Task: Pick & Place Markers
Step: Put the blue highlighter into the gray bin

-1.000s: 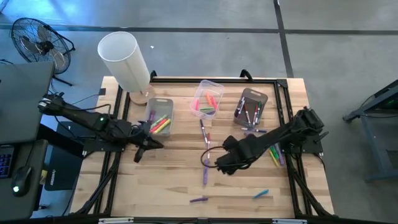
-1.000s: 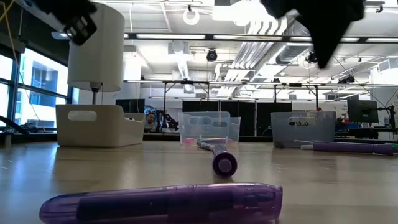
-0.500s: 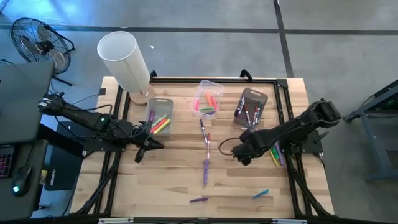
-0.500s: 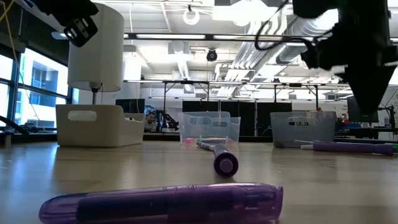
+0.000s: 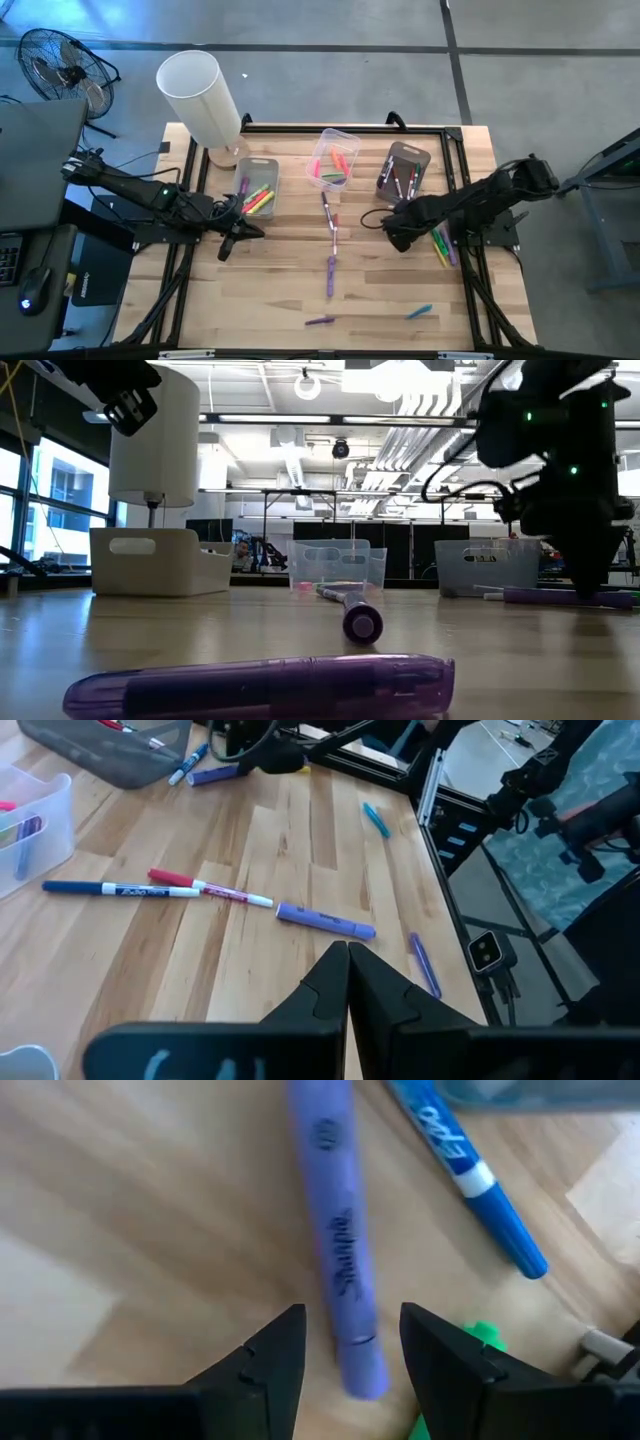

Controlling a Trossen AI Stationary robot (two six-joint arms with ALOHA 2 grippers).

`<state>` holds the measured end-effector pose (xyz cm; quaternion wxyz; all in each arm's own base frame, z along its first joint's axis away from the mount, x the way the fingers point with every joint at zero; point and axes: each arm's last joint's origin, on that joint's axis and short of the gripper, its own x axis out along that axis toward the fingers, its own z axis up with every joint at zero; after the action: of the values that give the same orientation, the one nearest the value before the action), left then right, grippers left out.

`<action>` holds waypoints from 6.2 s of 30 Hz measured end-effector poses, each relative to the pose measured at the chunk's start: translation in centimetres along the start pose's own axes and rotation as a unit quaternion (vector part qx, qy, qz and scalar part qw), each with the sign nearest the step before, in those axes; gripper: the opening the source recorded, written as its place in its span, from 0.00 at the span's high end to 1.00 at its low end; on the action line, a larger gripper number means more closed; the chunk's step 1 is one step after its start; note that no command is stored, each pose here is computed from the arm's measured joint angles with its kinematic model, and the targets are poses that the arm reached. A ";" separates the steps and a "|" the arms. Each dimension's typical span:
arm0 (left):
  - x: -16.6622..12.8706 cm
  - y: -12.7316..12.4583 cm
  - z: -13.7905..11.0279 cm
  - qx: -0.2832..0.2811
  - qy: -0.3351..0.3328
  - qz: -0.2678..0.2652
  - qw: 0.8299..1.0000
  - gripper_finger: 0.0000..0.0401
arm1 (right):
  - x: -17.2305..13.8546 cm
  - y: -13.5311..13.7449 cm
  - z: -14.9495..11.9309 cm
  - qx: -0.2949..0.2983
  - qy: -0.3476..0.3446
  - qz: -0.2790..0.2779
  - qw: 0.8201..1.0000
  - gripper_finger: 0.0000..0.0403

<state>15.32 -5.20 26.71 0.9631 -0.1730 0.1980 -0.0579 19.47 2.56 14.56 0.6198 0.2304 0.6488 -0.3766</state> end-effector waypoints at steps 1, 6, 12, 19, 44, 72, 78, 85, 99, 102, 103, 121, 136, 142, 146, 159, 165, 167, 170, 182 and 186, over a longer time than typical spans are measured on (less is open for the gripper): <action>0.0 0.0 0.0 0.000 0.000 0.000 1.000 1.00 | 0.4 -0.2 0.0 0.002 0.002 -0.003 1.000 0.63; 0.0 0.0 0.0 0.000 0.000 0.000 1.000 1.00 | 1.6 -0.5 0.1 -0.004 -0.002 0.017 1.000 0.67; 0.0 0.0 0.0 0.000 0.000 0.001 1.000 1.00 | 1.9 -0.4 0.0 0.002 0.005 0.036 0.999 0.77; 0.0 0.1 0.0 0.000 -0.005 0.012 1.000 0.99 | 1.1 0.6 -0.3 -0.009 0.012 0.054 0.998 0.87; 6.1 -1.6 3.3 0.057 -0.250 0.072 0.964 0.43 | -19.4 10.1 4.3 -0.080 -0.504 0.331 0.794 0.87; 7.7 -1.9 8.5 0.089 -0.255 0.065 0.960 0.85 | -21.2 12.8 6.7 -0.137 -0.536 0.314 0.772 0.85; 7.7 -1.8 8.4 0.088 -0.256 0.081 0.959 0.85 | -21.0 12.6 7.1 -0.131 -0.532 0.314 0.775 0.79; 5.1 -1.0 8.4 0.081 -0.214 0.208 0.951 0.82 | -20.7 12.6 7.0 -0.133 -0.520 0.311 0.785 0.64; -1.1 8.0 4.3 -0.256 0.053 0.419 0.869 0.83 | -19.3 12.2 6.7 -0.102 -0.458 0.301 0.830 0.57; -0.6 9.9 2.9 -0.302 0.085 0.406 0.858 0.82 | -19.4 12.2 6.6 -0.094 -0.456 0.306 0.830 0.57; -0.5 10.4 2.4 -0.314 0.098 0.407 0.853 0.80 | -19.4 12.2 6.6 -0.091 -0.454 0.309 0.831 0.57; 0.7 10.5 3.3 -0.327 0.113 0.317 0.883 0.63 | -17.0 12.3 3.9 -0.111 -0.357 0.284 0.883 0.65; 7.6 -2.8 6.1 -0.285 -0.008 0.251 0.925 0.78 | -6.7 6.2 -1.5 -0.080 -0.279 0.399 0.870 0.97; 14.1 -6.5 7.5 -0.276 0.011 0.272 0.922 0.78 | -6.4 2.3 -3.3 -0.094 -0.275 0.447 0.846 0.98; 18.3 -7.6 7.7 -0.300 0.073 0.296 0.904 0.78 | -6.2 0.5 -4.4 -0.112 -0.287 0.468 0.828 1.00; 27.6 -8.0 3.5 -0.405 0.172 0.333 0.834 0.78 | -5.7 -1.3 -5.6 -0.167 -0.267 0.488 0.814 1.00; 29.4 -6.2 2.0 -0.414 0.195 0.349 0.818 0.78 | -5.6 -1.4 -5.7 -0.182 -0.262 0.488 0.812 1.00; 29.2 -5.6 1.3 -0.406 0.216 0.373 0.806 0.78 | -5.6 -1.4 -5.7 -0.185 -0.260 0.489 0.812 1.00; 30.5 -4.9 1.4 -0.425 0.206 0.354 0.807 0.78 | -5.6 -1.4 -5.7 -0.188 -0.257 0.490 0.811 1.00; 32.3 -3.0 -1.7 -0.440 0.261 0.384 0.769 0.78 | -5.6 -1.3 -5.8 -0.192 -0.255 0.492 0.810 1.00; 32.2 -3.0 -1.9 -0.435 0.293 0.377 0.764 0.78 | -5.7 -1.3 -5.8 -0.199 -0.260 0.492 0.807 1.00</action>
<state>43.83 -14.35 14.46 0.6241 -0.4592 0.5239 0.3539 15.53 7.17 20.06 0.8998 0.2838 0.3239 0.0702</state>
